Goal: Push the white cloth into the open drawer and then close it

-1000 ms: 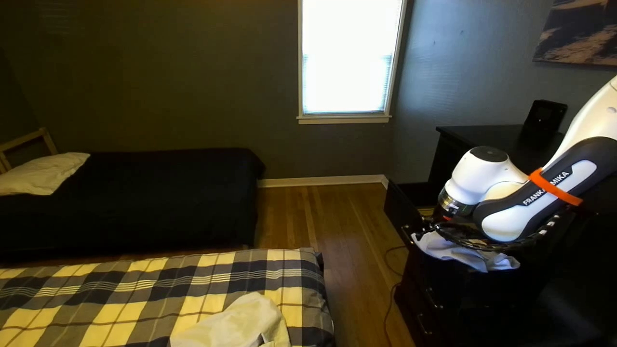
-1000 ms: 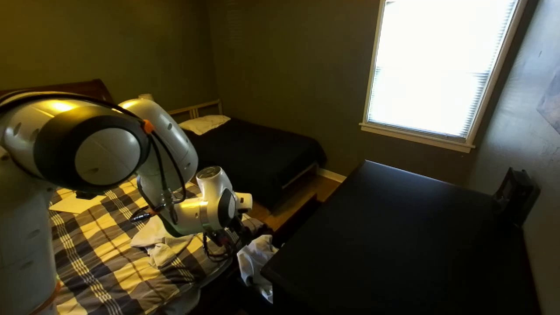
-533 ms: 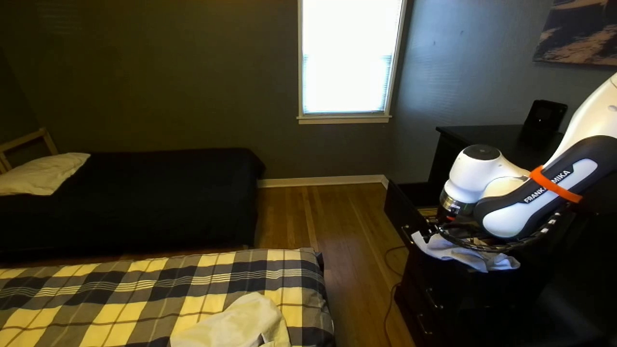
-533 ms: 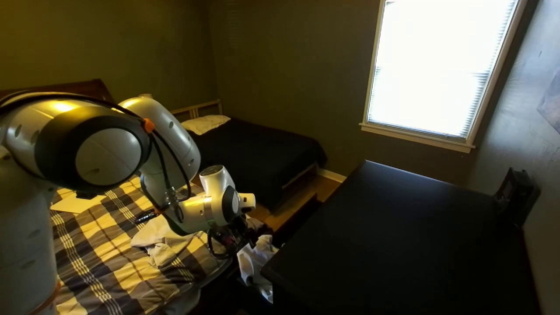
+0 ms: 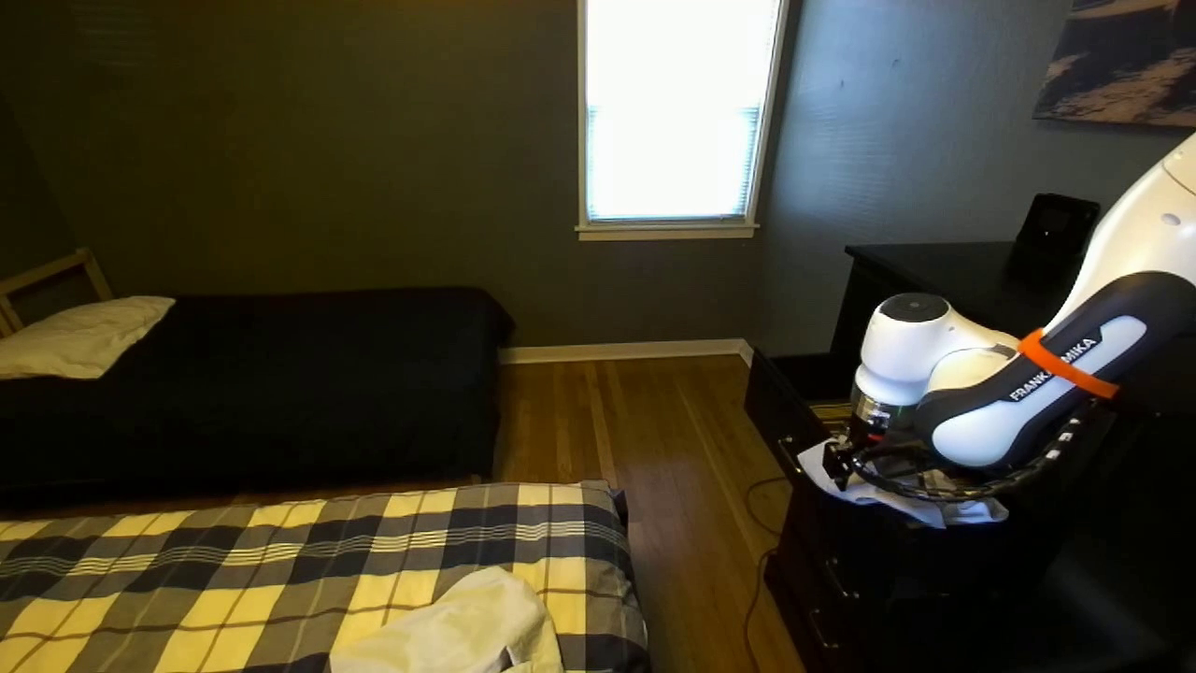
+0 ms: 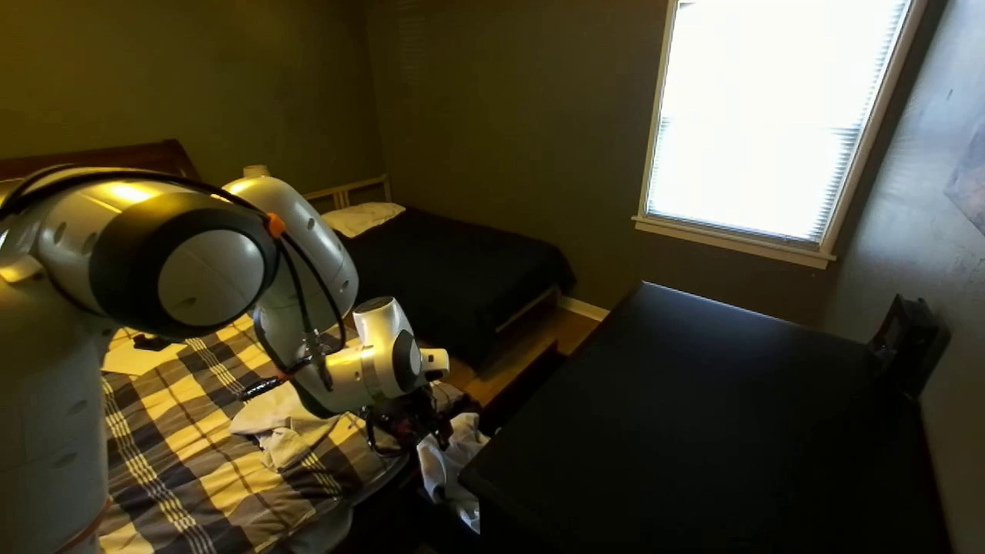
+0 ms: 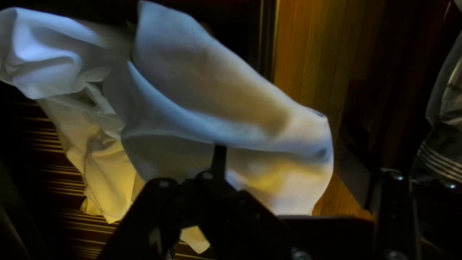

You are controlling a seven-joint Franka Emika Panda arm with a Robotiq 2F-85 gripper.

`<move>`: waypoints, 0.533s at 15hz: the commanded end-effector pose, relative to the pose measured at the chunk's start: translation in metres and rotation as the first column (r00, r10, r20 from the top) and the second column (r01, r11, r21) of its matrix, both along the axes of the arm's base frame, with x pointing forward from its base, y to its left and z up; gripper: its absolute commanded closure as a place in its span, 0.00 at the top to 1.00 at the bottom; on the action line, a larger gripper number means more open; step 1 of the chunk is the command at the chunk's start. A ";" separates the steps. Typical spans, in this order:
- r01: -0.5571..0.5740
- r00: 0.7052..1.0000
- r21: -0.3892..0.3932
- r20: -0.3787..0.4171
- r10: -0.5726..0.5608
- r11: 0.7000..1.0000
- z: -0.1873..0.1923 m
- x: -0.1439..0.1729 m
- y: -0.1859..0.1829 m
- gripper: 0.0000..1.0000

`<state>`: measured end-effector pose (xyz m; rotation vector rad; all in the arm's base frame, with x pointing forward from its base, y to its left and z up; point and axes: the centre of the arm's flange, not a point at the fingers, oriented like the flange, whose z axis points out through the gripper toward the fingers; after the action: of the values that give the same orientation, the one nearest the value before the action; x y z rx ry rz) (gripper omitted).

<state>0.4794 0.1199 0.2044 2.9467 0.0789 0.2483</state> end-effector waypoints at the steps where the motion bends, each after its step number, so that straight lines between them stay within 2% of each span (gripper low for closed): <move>1: -0.003 0.999 -0.052 -0.037 0.001 0.999 -0.013 0.002 0.001 0.79; 4: -0.005 0.998 -0.066 -0.057 0.002 0.998 -0.017 0.001 0.001 0.62; 7: -0.005 0.998 -0.074 -0.067 0.000 0.997 -0.018 0.002 0.000 0.30; 8: -0.005 0.998 -0.073 -0.069 0.000 0.997 -0.018 0.002 0.001 0.23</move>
<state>0.4782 0.1179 0.1915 2.9071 0.0807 0.1632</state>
